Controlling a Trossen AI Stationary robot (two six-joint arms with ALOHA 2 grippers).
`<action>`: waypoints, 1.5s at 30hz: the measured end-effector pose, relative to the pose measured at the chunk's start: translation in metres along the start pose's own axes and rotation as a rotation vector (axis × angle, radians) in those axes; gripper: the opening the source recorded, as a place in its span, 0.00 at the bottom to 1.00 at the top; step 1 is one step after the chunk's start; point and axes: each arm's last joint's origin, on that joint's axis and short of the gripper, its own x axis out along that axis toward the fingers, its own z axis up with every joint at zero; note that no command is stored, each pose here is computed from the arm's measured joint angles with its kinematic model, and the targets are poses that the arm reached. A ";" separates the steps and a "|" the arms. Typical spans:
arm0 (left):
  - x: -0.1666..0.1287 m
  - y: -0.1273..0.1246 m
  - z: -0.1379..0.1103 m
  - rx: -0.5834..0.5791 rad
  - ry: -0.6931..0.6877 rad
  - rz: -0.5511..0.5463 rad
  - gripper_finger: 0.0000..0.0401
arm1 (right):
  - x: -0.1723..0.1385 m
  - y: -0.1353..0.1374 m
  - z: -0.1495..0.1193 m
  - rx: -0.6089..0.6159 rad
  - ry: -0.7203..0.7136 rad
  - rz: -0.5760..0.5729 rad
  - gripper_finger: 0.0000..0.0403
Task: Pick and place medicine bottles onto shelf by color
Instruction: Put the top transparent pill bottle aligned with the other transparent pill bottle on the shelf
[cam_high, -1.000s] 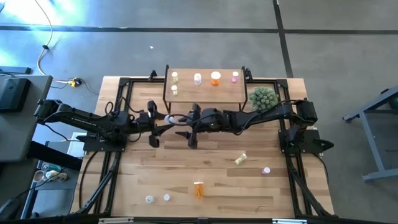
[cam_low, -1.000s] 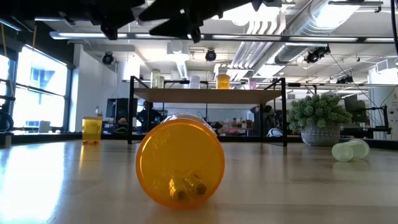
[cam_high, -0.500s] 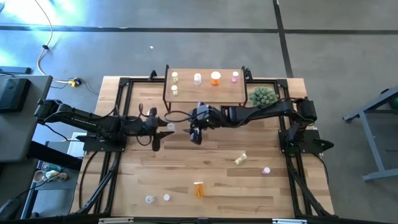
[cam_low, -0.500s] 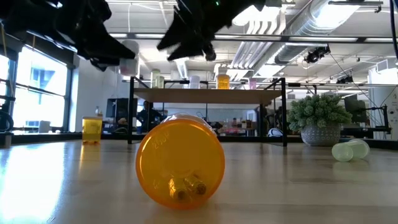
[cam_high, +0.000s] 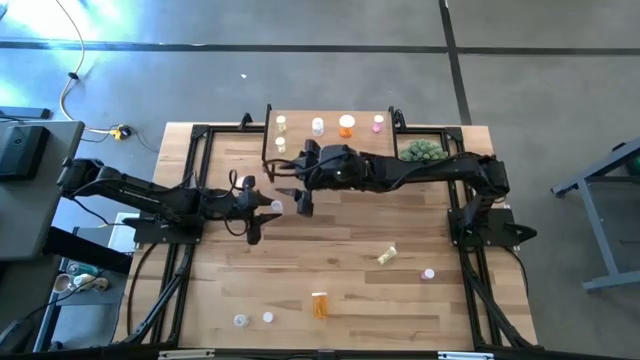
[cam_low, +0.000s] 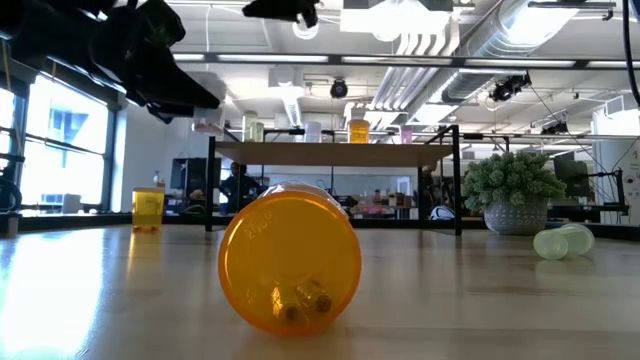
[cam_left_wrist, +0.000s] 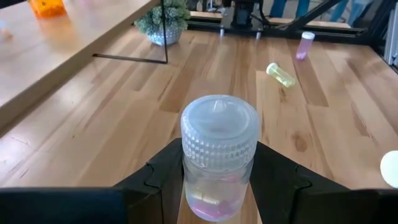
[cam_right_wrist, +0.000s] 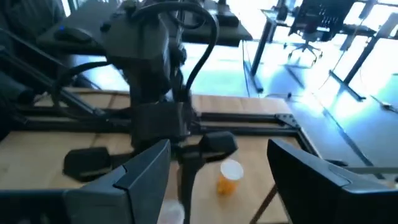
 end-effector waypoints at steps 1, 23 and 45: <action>0.001 0.000 0.000 0.000 -0.001 0.000 0.36 | 0.004 0.001 -0.004 0.004 0.006 0.012 0.64; 0.005 -0.002 0.005 0.021 -0.057 -0.024 0.36 | 0.049 0.016 -0.060 0.147 0.191 0.127 0.64; 0.005 -0.001 0.008 0.102 -0.097 0.034 0.36 | 0.049 0.016 -0.063 0.181 0.217 0.140 0.43</action>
